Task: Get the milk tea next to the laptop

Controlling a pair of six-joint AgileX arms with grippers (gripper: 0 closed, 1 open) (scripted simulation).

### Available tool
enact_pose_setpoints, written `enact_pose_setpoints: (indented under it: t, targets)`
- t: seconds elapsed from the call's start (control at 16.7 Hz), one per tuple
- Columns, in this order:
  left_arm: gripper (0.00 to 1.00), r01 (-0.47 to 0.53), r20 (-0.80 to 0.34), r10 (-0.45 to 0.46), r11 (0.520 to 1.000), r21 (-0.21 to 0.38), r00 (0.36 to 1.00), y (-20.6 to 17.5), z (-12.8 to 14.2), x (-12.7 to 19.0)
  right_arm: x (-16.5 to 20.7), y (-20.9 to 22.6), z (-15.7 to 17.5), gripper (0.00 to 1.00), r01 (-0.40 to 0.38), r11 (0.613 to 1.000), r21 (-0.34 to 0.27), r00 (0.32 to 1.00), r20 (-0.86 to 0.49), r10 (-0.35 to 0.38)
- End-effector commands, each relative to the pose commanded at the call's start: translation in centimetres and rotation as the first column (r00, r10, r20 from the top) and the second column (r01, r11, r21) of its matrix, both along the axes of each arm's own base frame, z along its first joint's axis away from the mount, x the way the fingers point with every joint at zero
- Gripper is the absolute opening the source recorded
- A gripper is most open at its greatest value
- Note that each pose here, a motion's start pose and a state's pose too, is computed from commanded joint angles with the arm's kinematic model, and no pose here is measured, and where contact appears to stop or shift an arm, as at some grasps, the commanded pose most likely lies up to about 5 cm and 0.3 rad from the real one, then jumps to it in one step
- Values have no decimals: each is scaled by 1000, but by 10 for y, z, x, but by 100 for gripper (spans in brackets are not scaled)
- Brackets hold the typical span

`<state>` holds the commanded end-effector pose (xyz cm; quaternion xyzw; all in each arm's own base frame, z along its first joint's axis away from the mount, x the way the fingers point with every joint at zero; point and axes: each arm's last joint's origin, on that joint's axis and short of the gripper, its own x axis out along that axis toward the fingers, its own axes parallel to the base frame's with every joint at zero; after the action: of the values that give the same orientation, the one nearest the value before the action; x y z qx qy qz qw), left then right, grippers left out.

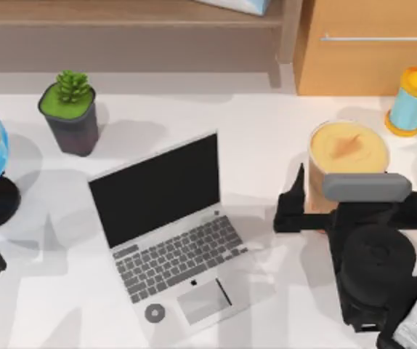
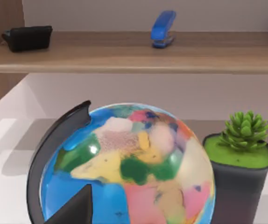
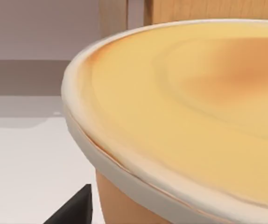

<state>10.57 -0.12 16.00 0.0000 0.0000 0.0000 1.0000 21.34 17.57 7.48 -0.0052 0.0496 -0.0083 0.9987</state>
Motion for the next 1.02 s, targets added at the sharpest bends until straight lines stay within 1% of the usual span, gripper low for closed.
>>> enact_pose_setpoints:
  t: [0.12,0.9,0.96,1.02]
  targets:
    - [100,0,0,0,1000,0,1000,0,0,0,0,0,0,100,0,1000,0,1000,0,0]
    - [100,0,0,0,1000,0,1000,0,0,0,0,0,0,2,0,1000,0,1000,0,0]
    - [100,0,0,0,1000,0,1000,0,0,0,0,0,0,0,0,1000,0,1000,0,0]
    - [100,0,0,0,1000,0,1000,0,0,0,0,0,0,0,0,1000,0,1000,0,0]
